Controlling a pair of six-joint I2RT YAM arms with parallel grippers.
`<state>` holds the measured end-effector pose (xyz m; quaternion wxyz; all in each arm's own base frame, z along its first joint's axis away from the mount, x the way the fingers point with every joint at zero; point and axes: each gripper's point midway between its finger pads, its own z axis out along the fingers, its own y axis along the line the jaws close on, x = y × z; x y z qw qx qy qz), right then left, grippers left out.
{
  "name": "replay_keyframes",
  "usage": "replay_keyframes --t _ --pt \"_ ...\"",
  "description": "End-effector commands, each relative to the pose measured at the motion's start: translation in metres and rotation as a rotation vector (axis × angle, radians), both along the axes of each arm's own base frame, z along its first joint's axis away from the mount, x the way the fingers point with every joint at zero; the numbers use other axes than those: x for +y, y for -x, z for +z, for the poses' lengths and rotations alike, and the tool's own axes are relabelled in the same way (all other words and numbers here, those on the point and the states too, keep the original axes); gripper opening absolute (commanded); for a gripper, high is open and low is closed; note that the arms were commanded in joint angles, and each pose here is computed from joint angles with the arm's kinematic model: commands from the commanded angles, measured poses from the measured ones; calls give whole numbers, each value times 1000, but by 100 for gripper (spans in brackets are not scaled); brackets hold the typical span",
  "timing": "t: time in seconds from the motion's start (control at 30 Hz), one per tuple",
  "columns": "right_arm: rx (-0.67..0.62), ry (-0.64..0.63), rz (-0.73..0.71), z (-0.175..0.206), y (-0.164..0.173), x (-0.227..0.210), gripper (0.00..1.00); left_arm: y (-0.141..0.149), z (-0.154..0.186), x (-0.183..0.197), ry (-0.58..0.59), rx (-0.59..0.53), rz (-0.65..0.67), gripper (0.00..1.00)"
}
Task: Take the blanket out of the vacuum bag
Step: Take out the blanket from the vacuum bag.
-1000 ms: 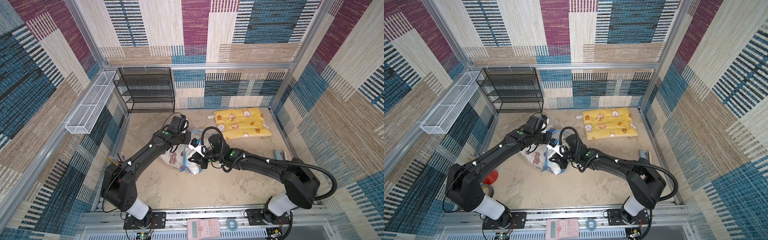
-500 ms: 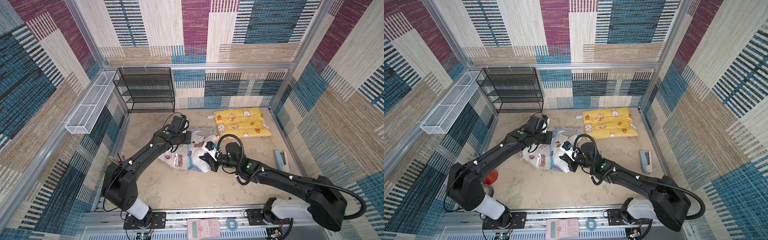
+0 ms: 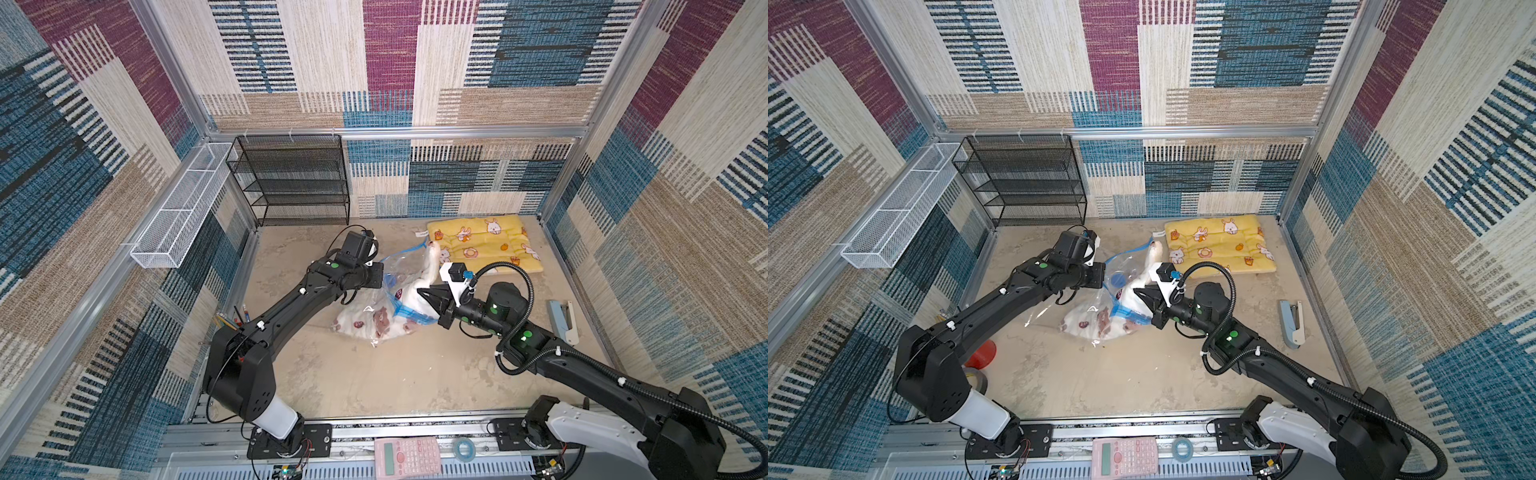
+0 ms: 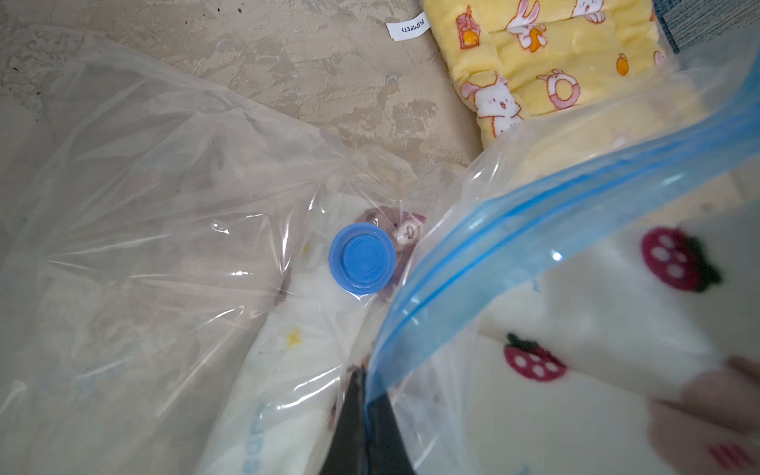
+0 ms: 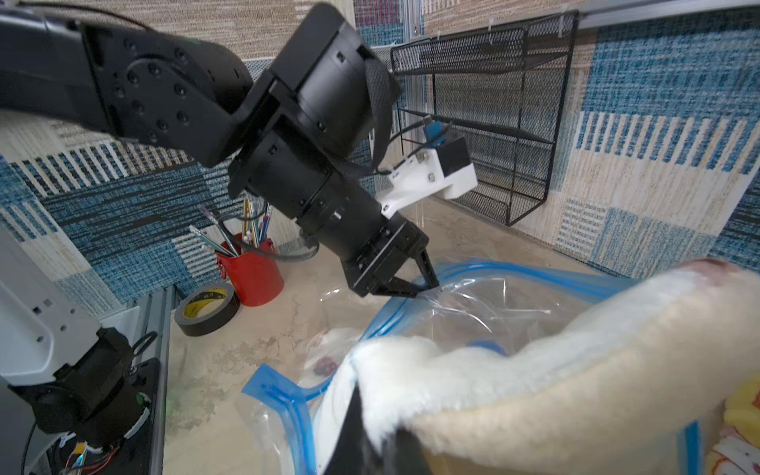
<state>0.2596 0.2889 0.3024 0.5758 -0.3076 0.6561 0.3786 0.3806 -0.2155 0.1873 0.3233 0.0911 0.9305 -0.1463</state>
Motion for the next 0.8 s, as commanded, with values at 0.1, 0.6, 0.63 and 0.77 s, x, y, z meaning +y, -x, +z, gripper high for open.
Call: replay_keyframes --t 0.1,0.6,0.63,0.77 --pt "140 -50 -99 29 -47 20 0 2 17 -9 63 -21 -31 0" --pt "353 -27 5 87 -82 77 0 7 130 0 123 -273 -92 0" --pt "358 -51 23 102 -80 79 0 6 134 2 112 -280 -84 0" --pt "390 -103 72 140 -75 85 0 1 133 14 49 -286 -39 0"
